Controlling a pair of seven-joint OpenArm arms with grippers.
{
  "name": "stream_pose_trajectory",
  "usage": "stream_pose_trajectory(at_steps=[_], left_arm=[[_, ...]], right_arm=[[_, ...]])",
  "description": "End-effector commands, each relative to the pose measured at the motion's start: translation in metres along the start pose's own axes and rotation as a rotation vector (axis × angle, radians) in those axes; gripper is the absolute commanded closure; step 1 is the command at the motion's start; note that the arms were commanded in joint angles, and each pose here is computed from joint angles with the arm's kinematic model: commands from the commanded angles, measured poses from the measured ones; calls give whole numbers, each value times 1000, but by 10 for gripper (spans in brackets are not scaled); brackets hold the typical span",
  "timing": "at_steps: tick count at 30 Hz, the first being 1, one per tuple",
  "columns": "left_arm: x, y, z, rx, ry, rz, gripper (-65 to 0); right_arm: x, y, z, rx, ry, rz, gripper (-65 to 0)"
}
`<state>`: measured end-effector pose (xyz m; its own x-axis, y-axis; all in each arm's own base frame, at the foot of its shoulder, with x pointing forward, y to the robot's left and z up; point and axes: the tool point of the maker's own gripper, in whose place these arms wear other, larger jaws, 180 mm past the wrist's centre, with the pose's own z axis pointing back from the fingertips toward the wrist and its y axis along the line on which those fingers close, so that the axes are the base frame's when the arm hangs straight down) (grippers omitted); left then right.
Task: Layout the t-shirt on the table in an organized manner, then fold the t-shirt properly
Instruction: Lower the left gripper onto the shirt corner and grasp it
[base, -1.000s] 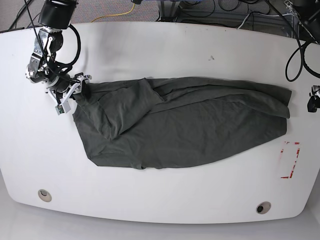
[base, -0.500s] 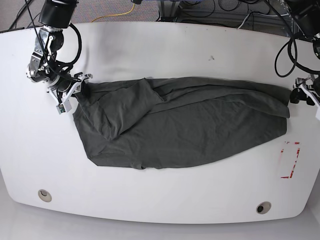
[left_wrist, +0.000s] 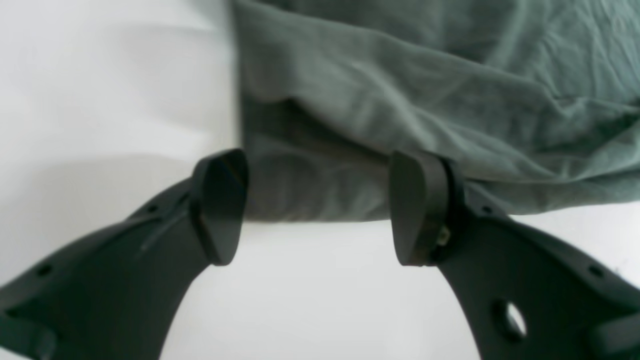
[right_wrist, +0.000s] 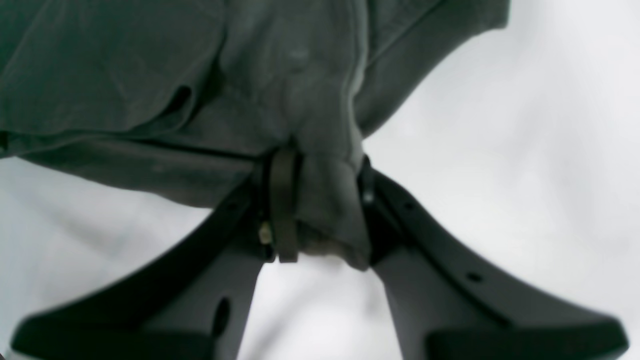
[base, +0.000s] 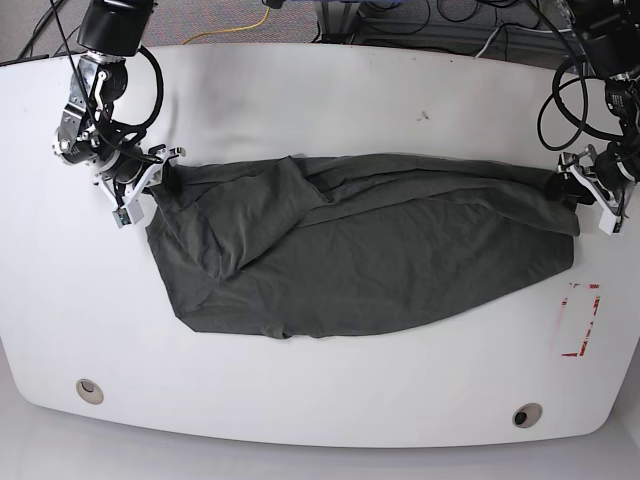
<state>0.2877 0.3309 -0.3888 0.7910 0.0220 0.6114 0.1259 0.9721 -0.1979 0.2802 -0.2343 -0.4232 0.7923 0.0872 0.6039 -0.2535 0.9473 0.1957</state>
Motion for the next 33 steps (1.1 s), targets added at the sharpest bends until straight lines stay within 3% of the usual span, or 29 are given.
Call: stream_pose_trajectory(at_steps=[1, 8, 15, 33], left_arm=[[18, 12, 11, 38, -42, -27, -415], [10, 23, 12, 98, 12, -67, -415], [21, 30, 25, 132, -12, -96, -414], [11, 35, 15, 116, -3, -41, -414]], right_arm=[[-4, -5, 3, -17, 36, 22, -138], [-4, -5, 4, -17, 34, 21, -138], [-3, -5, 4, -16, 33, 20, -138], [-4, -6, 4, -18, 35, 22, -136]])
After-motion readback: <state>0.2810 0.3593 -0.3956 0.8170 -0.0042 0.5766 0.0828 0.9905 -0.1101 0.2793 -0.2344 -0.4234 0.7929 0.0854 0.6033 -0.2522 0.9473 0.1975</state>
